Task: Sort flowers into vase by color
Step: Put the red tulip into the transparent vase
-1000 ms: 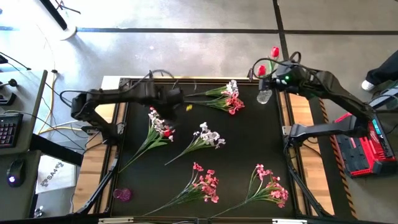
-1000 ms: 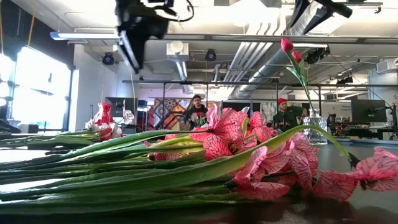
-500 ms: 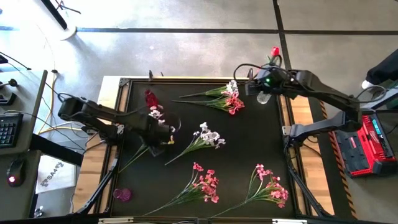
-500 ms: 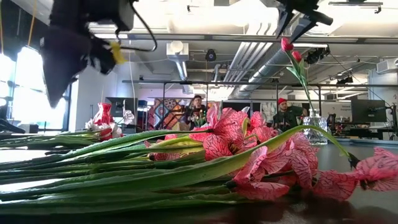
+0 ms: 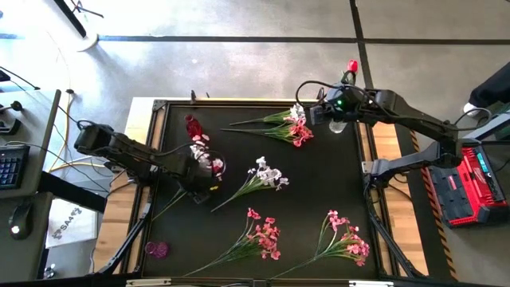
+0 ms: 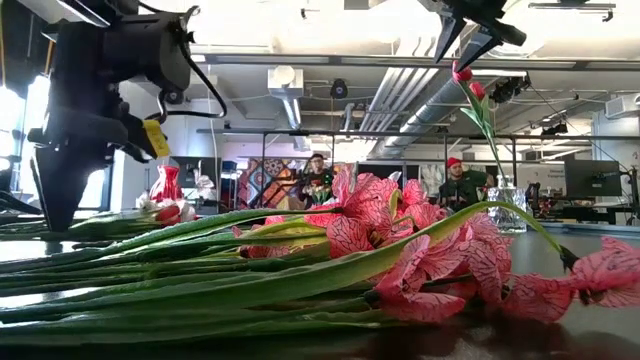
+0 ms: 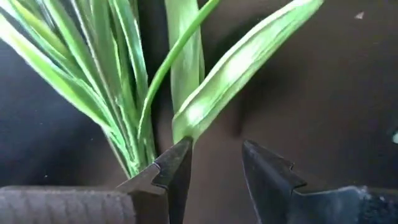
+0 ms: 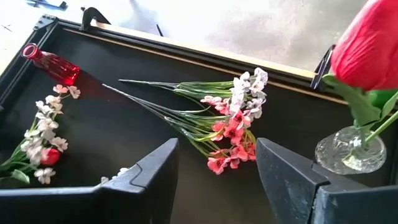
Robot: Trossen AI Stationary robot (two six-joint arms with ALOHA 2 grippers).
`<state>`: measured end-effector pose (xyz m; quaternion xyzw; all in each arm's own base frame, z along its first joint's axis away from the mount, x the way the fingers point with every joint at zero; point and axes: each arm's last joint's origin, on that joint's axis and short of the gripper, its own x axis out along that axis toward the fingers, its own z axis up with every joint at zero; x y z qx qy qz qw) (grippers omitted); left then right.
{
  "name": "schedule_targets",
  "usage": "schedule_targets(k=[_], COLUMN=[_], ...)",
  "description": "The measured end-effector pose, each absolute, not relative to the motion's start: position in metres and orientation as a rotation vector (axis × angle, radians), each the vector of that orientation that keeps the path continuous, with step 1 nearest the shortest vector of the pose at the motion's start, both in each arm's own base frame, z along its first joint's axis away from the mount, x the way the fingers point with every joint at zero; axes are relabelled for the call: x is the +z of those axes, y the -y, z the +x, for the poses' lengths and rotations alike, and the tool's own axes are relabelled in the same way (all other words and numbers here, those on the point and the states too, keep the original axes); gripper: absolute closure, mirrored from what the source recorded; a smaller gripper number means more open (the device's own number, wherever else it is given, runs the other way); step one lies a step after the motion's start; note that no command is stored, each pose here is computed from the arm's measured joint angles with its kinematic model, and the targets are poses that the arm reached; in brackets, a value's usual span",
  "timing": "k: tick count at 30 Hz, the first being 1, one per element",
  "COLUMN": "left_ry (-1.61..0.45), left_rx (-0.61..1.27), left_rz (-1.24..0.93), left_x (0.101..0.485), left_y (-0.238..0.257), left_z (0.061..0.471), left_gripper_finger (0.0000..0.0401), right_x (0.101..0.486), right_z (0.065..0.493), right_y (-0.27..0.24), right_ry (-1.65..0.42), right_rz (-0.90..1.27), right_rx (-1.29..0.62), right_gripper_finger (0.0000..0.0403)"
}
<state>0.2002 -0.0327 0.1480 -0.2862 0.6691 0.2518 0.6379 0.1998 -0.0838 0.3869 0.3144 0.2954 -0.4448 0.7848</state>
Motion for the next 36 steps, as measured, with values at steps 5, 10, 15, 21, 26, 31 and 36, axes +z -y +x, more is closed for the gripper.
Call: schedule_targets(k=[5,10,15,21,26,31,36], left_ry=[-1.533,-1.499,-1.500,-1.512,-1.505,-1.504,-1.496], left_rx=[0.586,0.580,0.574,0.568,0.555,0.552,0.456], left_rz=[-0.644,-0.611,-0.566,-0.548,-0.568,-0.585,-0.663], left_x=[0.152,0.158,0.154,0.142,0.135,0.138,0.149], left_y=[0.033,0.032,0.031,0.030,0.030,0.030,0.033], left_z=[0.201,0.207,0.204,0.197,0.193,0.196,0.207], left_gripper_finger=[0.0270,0.0270,0.0270,0.0270,0.0283,0.0353,0.0388], right_x=[0.387,0.387,0.387,0.387,0.387,0.388,0.390], right_z=[0.200,0.200,0.200,0.200,0.201,0.202,0.206], right_y=[0.084,0.083,0.083,0.083,0.084,0.084,0.083], right_ry=[-0.632,-0.627,-0.626,-0.624,-0.619,-0.601,-0.588], right_rz=[0.695,0.715,0.715,0.715,0.717,0.720,0.795], right_rx=[-0.955,-0.954,-0.954,-0.953,-0.953,-0.948,-0.859], right_gripper_finger=[0.0201,0.0201,0.0201,0.0201,0.0201,0.0201,0.0201])
